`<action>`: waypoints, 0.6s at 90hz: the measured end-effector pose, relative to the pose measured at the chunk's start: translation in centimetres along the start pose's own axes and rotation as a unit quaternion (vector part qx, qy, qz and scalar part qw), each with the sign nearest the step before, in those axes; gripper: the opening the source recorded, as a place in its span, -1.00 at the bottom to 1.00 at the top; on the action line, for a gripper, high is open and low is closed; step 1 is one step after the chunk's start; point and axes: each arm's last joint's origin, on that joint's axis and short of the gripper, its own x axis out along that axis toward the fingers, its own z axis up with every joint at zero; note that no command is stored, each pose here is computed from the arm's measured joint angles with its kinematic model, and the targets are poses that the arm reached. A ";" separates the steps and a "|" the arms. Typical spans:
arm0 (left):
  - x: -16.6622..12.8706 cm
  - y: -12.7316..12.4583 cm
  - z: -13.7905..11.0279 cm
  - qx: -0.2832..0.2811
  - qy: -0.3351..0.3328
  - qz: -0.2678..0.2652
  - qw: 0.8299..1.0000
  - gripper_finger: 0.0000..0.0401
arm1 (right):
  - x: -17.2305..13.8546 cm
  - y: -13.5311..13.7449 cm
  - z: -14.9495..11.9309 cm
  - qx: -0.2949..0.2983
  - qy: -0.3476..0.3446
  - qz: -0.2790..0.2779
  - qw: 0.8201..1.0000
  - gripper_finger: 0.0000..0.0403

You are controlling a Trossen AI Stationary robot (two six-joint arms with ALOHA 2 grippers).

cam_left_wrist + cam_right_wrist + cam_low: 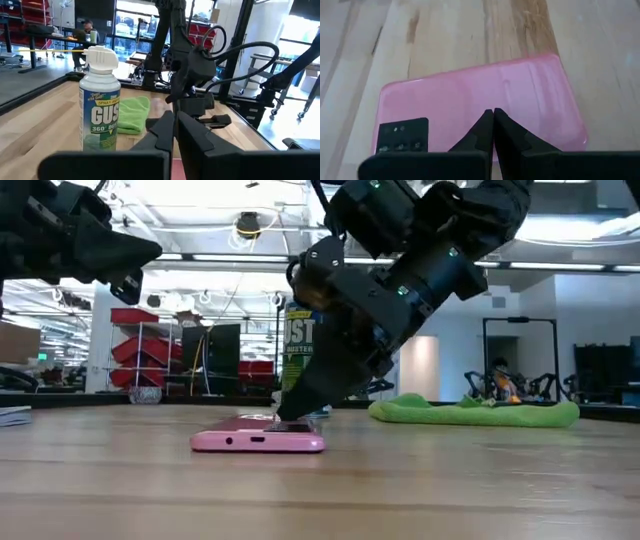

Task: Apply microfiber cloth
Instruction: Spray the pink cellphone using the spray bottle

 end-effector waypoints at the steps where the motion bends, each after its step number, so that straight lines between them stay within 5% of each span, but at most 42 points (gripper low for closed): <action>1: 0.0 0.0 0.0 -0.001 0.000 0.000 1.000 -1.00 | 0.0 0.0 0.0 0.000 0.000 -0.001 1.000 -1.00; 54: 0.0 0.0 0.0 -0.024 0.001 -0.001 1.000 -1.00 | -0.6 -0.4 -1.5 0.011 0.042 -0.037 0.998 -1.00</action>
